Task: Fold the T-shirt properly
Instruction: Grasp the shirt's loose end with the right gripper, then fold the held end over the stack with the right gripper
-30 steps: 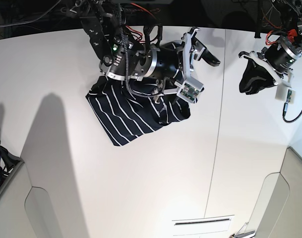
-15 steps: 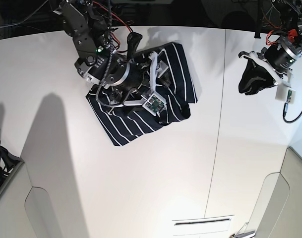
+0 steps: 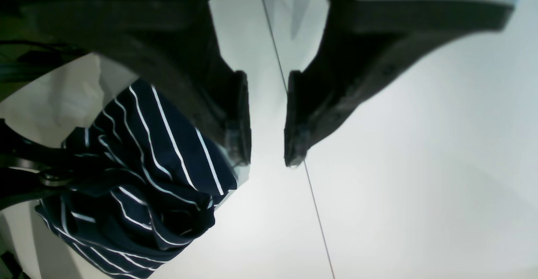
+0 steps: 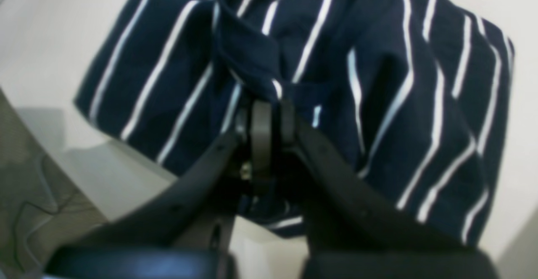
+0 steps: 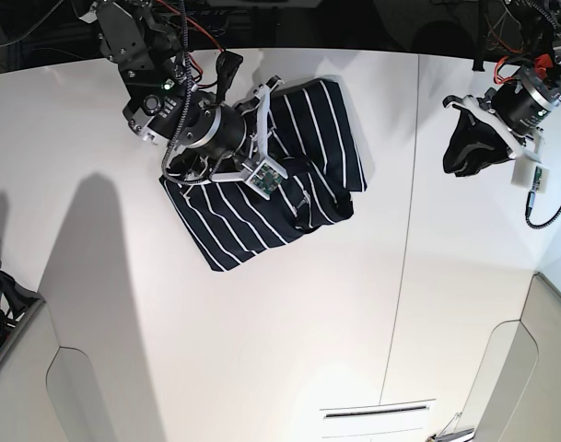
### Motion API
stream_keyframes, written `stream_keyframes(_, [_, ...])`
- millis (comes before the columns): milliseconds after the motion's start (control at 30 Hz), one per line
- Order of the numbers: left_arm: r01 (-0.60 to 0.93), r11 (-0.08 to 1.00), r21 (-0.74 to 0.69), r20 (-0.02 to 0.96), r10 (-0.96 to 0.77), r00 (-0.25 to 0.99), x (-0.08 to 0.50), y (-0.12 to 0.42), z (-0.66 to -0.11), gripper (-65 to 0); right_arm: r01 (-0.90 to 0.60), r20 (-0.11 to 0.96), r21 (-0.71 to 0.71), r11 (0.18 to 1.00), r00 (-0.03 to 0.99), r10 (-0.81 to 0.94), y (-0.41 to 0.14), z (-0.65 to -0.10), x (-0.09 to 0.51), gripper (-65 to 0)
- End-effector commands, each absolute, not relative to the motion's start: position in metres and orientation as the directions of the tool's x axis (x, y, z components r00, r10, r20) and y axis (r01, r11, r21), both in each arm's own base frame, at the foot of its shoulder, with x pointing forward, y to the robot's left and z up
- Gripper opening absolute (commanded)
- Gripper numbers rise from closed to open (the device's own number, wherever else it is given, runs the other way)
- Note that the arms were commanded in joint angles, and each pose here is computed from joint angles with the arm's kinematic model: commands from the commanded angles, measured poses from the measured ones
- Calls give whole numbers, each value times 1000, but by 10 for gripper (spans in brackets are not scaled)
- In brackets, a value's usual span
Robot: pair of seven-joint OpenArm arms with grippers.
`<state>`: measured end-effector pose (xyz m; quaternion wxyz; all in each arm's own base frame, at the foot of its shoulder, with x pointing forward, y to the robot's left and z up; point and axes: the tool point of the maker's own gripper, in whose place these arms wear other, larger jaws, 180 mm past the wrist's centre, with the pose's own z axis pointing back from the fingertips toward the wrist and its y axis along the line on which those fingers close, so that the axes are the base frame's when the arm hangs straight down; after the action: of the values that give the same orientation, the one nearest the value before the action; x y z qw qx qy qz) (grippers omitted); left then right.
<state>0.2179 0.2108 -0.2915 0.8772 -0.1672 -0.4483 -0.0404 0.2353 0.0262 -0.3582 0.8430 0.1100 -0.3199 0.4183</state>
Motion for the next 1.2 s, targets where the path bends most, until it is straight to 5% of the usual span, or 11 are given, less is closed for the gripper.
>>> stream_keyframes(0, [240, 939, -248, 822, 72, 565, 221, 211, -282, -504, -776, 678, -69, 627, 424, 600, 35, -345, 241, -650])
stream_keyframes(233, [241, 938, -248, 823, 73, 563, 221, 211, -282, -504, -814, 710, 104, 572, 464, 530, 59, -335, 218, -650])
stream_keyframes(700, [241, 939, -247, 823, 72, 564, 221, 211, -282, -504, -911, 804, 175, 373, 351, 479, 132, -293, 174, -650])
stream_keyframes(900, [240, 939, -247, 822, 72, 564, 221, 211, -282, -504, -912, 823, 176, 372, 344, 453, 135, -288, 176, -356])
stream_keyframes(1167, [249, 940, -233, 826, 56, 561, 222, 213, -279, -504, -896, 860, 148, 419, 326, 392, 134, -273, 196, -346])
